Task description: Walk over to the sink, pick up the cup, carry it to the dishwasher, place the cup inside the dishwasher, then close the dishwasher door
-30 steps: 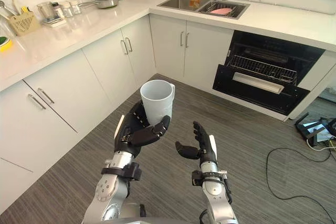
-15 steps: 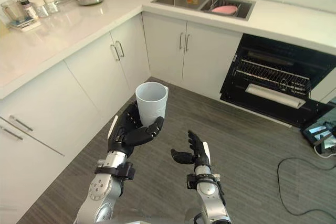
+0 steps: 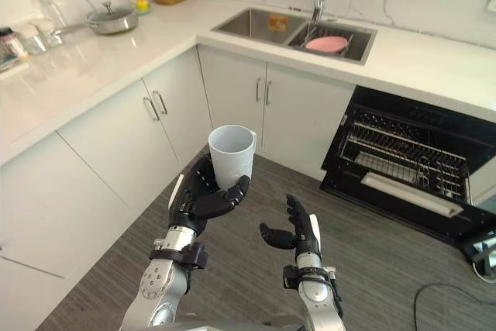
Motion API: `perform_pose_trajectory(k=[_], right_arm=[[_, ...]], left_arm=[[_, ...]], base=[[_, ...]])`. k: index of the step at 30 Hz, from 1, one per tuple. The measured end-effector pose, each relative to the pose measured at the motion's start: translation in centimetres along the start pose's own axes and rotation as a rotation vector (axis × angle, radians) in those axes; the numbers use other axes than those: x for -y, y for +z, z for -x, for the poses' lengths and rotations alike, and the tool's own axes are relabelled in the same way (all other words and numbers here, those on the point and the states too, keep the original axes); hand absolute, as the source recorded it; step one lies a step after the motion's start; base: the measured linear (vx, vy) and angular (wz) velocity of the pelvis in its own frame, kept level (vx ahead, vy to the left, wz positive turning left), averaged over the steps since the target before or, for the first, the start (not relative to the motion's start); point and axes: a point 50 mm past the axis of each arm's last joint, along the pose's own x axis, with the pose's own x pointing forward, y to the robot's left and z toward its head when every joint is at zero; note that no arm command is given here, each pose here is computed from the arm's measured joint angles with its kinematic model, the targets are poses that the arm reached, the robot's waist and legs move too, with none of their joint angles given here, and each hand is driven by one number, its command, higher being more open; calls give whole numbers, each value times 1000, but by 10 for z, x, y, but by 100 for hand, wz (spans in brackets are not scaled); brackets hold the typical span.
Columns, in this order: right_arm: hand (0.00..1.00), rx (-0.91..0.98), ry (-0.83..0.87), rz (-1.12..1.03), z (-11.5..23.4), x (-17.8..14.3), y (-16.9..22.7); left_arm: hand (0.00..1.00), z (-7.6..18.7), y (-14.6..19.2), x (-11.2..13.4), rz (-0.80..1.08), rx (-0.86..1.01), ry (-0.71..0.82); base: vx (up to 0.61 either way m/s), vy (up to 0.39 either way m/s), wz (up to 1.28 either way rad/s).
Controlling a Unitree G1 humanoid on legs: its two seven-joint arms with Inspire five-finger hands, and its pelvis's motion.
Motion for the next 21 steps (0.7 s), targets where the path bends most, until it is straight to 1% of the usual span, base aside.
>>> perform_pose_trajectory(k=[4, 6, 9, 13, 17, 21], right_arm=[[90, -58, -8, 27, -5, 6, -13], [90, -115, -9, 38, -5, 6, -24], [90, -121, 4, 31, -6, 3, -24], [90, -113, -12, 20, -9, 5, -22], [90, -105, -6, -7, -10, -4, -19], [90, -65, 17, -16, -18, -12, -8]], left_arm=[[30, 1, -2, -2, -4, -10, 4], [30, 2, -2, -9, -20, -14, 31], [30, 0, 3, -20, -48, 1, 79], [30, 1, 0, -14, -68, -18, 19], [30, 1, -1, -11, -75, -27, -4], [30, 0, -1, -12, -75, -22, 13]], base=[[330, 233, -31], [383, 264, -39], [435, 272, -31], [304, 135, -19], [276, 6, -16], [297, -140, -46]])
